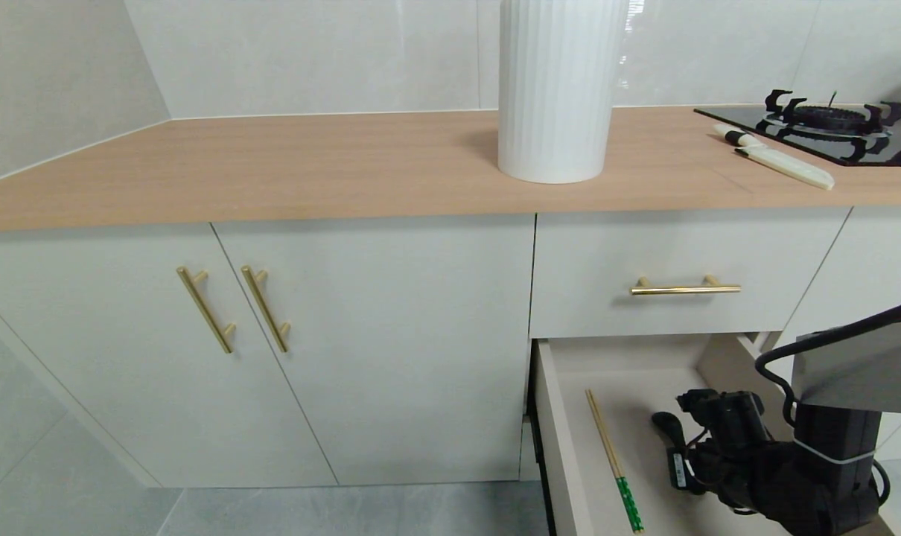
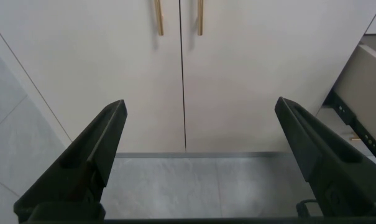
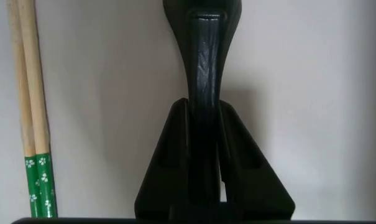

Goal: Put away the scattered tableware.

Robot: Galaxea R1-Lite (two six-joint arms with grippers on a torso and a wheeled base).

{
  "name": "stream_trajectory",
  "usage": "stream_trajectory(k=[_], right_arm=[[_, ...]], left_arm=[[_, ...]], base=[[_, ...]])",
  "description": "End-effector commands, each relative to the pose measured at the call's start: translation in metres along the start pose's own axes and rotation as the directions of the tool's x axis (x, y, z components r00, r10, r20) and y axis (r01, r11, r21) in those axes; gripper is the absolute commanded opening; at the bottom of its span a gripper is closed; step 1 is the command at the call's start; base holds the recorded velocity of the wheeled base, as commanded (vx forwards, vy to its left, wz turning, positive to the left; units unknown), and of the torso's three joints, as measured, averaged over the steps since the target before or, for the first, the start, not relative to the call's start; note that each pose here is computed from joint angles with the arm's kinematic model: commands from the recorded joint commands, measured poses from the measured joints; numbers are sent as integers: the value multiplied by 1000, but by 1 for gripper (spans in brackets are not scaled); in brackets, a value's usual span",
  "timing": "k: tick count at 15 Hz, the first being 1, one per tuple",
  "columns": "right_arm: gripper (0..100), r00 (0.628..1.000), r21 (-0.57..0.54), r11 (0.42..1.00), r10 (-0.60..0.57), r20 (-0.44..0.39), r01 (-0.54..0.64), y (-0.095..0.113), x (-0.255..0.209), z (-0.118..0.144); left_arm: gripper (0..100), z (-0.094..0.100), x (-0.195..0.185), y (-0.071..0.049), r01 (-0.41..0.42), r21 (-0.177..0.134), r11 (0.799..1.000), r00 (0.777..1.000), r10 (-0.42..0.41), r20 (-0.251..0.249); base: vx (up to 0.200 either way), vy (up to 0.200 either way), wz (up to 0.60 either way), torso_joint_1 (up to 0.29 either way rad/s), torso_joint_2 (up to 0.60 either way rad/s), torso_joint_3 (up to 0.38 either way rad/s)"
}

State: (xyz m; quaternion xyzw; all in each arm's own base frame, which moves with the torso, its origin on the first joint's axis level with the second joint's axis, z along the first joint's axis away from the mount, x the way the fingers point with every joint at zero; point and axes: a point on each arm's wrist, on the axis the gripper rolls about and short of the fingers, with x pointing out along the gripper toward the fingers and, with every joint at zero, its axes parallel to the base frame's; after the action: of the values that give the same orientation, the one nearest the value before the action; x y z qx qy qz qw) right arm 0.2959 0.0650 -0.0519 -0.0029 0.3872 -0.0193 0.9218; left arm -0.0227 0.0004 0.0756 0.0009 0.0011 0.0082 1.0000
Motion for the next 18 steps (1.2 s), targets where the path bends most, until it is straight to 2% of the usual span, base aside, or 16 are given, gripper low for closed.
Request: stream_trajectory(k=[1, 6, 9, 11, 12, 16, 18], right_arm=[[100, 1000, 3, 1000, 1, 10, -1, 0, 1, 0], [100, 999, 12, 1000, 6, 47, -7, -1, -11, 8], [100, 984, 40, 999, 23, 179, -30, -10, -62, 37], [100, 973, 42, 998, 29, 228, -40, -14, -99, 51], [100, 973, 42, 998, 29, 228, -40, -14, -99, 51], [100, 983, 34, 999, 26, 181, -33, -29, -186, 64], [100, 992, 18, 998, 54, 110, -57, -34, -218, 64]], left_arm=[[100, 0, 0, 0, 0, 0, 1000, 1000, 0, 1], [100, 0, 0, 0, 0, 0, 1000, 1000, 0, 1], [100, 0, 0, 0, 0, 0, 1000, 1000, 0, 2], [100, 0, 0, 0, 0, 0, 1000, 1000, 0, 2], [100, 0, 0, 0, 0, 0, 1000, 1000, 0, 2], [100, 0, 0, 0, 0, 0, 1000, 1000, 0, -1], [100, 0, 0, 0, 0, -2, 1000, 1000, 0, 1]], base=[[0, 0, 0, 0, 0, 0], [0, 0, 0, 0, 0, 0], [0, 0, 0, 0, 0, 0], [0, 0, 0, 0, 0, 0], [0, 0, 0, 0, 0, 0], [0, 0, 0, 0, 0, 0], [0, 0, 0, 0, 0, 0]])
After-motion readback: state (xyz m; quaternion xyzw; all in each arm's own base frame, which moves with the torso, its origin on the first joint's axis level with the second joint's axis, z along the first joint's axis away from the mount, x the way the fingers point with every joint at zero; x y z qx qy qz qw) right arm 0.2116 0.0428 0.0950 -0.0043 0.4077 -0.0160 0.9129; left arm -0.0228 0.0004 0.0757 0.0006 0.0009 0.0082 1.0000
